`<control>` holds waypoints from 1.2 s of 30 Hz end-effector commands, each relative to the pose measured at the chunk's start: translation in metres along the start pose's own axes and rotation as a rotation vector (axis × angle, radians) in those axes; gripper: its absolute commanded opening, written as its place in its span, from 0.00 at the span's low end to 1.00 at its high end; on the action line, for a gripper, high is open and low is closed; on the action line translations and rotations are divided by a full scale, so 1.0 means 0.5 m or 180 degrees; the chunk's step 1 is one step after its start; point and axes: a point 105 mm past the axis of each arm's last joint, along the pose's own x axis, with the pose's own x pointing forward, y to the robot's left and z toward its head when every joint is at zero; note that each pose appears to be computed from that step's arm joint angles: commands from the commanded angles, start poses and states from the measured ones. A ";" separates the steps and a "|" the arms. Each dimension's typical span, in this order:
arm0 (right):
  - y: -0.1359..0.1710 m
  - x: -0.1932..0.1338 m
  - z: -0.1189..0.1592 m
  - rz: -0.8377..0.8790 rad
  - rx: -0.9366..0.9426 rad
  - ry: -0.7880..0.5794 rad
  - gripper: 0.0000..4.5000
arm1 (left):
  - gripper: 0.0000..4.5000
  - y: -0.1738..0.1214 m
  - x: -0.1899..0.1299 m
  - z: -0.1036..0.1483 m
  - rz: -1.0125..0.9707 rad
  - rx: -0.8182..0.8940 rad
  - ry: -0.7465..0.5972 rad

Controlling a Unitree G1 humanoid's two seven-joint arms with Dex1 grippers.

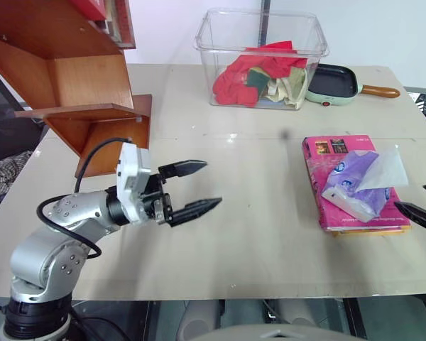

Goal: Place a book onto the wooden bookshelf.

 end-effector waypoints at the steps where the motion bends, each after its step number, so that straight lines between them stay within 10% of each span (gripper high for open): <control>1: 0.030 0.025 0.004 0.0046 0.0324 0.0077 1.00 | 0.99 -0.025 0.005 0.014 -0.0184 0.0202 -0.0031; 8: 0.034 0.078 -0.014 -0.0111 0.0596 0.0308 0.95 | 1.00 -0.019 0.006 0.007 -0.0080 0.0176 -0.0047; 18: 0.029 0.087 -0.001 -0.0084 0.0373 0.0150 0.01 | 1.00 -0.017 0.001 -0.006 0.0050 0.0159 -0.0046; 26: -0.099 0.040 0.047 -0.0879 0.0928 -0.0454 0.01 | 1.00 -0.028 0.006 -0.001 -0.0087 0.0112 -0.0140; 36: -0.314 -0.001 -0.067 -0.2475 0.1946 -0.0273 0.01 | 1.00 -0.029 0.017 0.004 -0.0158 0.0131 -0.0196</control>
